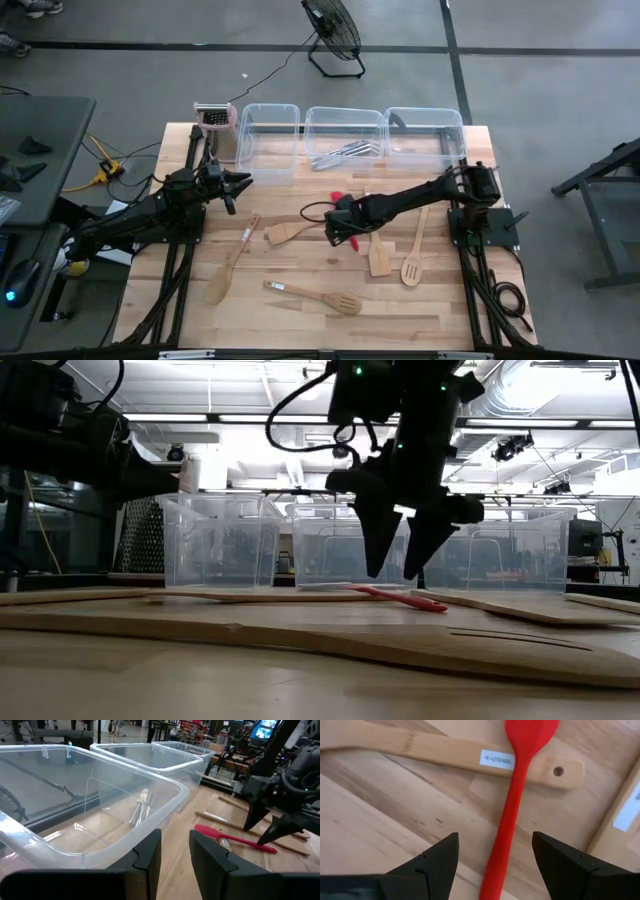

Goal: Pick & Place Kitchen Items
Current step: Put the red spatula into the right transparent container

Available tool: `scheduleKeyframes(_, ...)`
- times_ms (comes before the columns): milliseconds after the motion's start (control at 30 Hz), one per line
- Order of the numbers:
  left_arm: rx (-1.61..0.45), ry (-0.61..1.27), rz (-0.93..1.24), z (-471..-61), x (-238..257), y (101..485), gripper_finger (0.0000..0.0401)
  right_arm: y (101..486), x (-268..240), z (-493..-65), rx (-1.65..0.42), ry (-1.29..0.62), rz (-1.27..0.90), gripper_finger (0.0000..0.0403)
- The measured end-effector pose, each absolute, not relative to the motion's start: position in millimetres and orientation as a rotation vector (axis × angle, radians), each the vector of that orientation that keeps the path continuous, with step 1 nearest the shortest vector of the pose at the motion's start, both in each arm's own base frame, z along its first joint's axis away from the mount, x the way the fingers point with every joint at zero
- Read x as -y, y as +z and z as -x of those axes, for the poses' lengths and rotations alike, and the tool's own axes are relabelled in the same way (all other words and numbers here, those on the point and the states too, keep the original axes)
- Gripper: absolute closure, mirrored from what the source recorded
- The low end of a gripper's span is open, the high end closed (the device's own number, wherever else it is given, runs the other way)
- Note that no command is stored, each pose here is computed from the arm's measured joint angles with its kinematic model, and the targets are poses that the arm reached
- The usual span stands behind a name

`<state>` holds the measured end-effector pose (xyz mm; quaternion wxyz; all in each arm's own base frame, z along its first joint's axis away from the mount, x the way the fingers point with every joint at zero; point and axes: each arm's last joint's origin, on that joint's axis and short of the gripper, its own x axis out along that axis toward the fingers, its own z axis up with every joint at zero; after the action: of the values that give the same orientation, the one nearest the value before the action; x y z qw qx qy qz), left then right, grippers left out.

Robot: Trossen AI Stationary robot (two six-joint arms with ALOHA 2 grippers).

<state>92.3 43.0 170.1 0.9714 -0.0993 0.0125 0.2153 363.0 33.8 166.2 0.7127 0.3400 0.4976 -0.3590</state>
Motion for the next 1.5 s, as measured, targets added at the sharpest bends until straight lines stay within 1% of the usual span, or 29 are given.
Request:
scheduleKeyframes(567,-0.025,0.435,0.2,-92.3,-43.0,170.1,0.03,148.0,-27.6,-369.9,-1.12,-0.806,-0.721,0.0158)
scheduleKeyframes(700,-0.025,0.436,0.2,-92.3,-43.0,170.1,0.03,141.9,-24.3,-371.9,-1.125,-0.813,-0.72,0.0167)
scheduleKeyframes(900,-0.025,0.438,0.2,-92.3,-43.1,170.1,0.03,136.7,-23.2,-374.8,-1.126,-0.803,-0.74,0.0204)
scheduleKeyframes(1500,-0.025,0.437,0.2,-92.3,-43.1,170.1,0.03,135.7,-20.8,-376.7,-1.118,-0.805,-0.766,0.0348)
